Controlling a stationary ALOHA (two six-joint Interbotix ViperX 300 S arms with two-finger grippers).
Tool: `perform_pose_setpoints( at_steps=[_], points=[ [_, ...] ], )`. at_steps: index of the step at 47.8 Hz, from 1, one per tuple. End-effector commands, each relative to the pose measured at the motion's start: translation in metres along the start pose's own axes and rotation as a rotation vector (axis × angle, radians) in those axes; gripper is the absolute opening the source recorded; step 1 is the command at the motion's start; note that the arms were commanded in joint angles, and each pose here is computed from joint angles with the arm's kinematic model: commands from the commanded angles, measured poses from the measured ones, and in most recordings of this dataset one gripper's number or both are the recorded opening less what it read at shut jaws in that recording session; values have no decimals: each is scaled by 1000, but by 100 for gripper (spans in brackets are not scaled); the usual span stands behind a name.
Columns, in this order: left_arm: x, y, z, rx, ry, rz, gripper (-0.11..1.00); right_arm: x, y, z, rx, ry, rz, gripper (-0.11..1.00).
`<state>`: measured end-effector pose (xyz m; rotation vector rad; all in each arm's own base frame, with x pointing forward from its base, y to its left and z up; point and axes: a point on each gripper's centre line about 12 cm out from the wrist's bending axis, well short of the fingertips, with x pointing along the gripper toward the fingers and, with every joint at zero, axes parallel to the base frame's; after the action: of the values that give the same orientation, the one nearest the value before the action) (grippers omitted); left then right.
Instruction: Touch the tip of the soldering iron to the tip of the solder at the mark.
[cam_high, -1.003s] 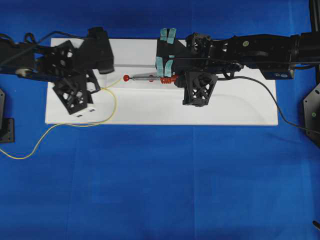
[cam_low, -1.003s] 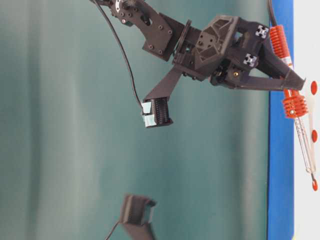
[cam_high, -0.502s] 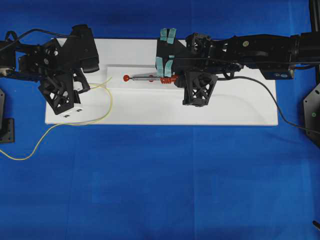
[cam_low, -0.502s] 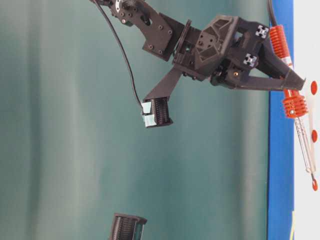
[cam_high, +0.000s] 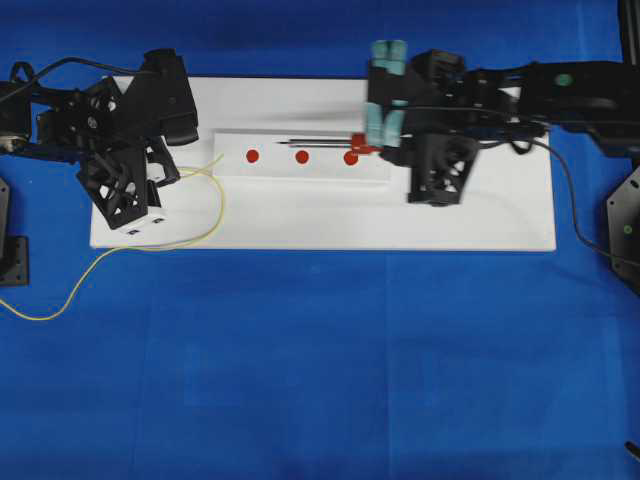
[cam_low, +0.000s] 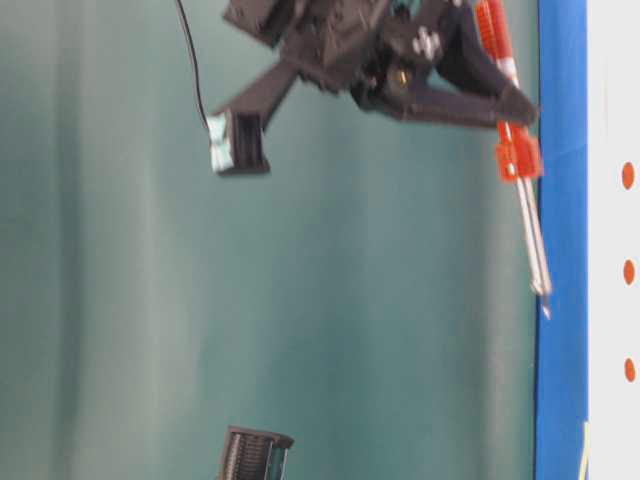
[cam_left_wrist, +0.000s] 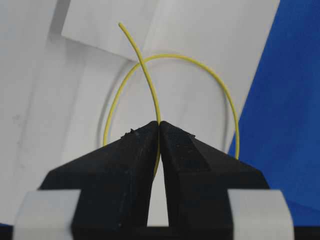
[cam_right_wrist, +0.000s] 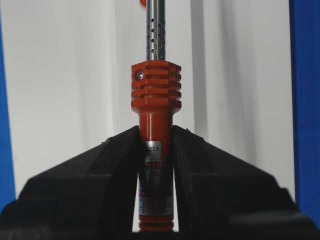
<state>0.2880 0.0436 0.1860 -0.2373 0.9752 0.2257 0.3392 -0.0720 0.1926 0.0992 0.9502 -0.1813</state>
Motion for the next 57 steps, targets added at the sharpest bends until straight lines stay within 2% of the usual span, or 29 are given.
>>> perform_pose_setpoints(
  at_steps=[1,10,20,25,42,48,57],
  points=[
    [-6,0,6,0,-32,-3,3,-16,0,-1,3,-43,-2,6],
    [-5,-1,7,0,-34,-4,3,-24,0,-13,3,-61,-3,6],
    [-4,-2,12,-2,-43,-5,3,-25,0,-13,3,-67,-3,6],
    [-3,-3,21,-1,-59,-9,3,-24,0,-13,3,-66,-3,6],
    [14,-13,76,3,-74,-11,3,-23,-3,-15,9,-61,-8,6],
    [28,-14,84,1,-55,-7,3,-23,-3,-17,10,-58,-9,6],
    [49,-17,84,3,-16,-4,3,-23,-3,-18,7,-57,-9,6]
  ],
)
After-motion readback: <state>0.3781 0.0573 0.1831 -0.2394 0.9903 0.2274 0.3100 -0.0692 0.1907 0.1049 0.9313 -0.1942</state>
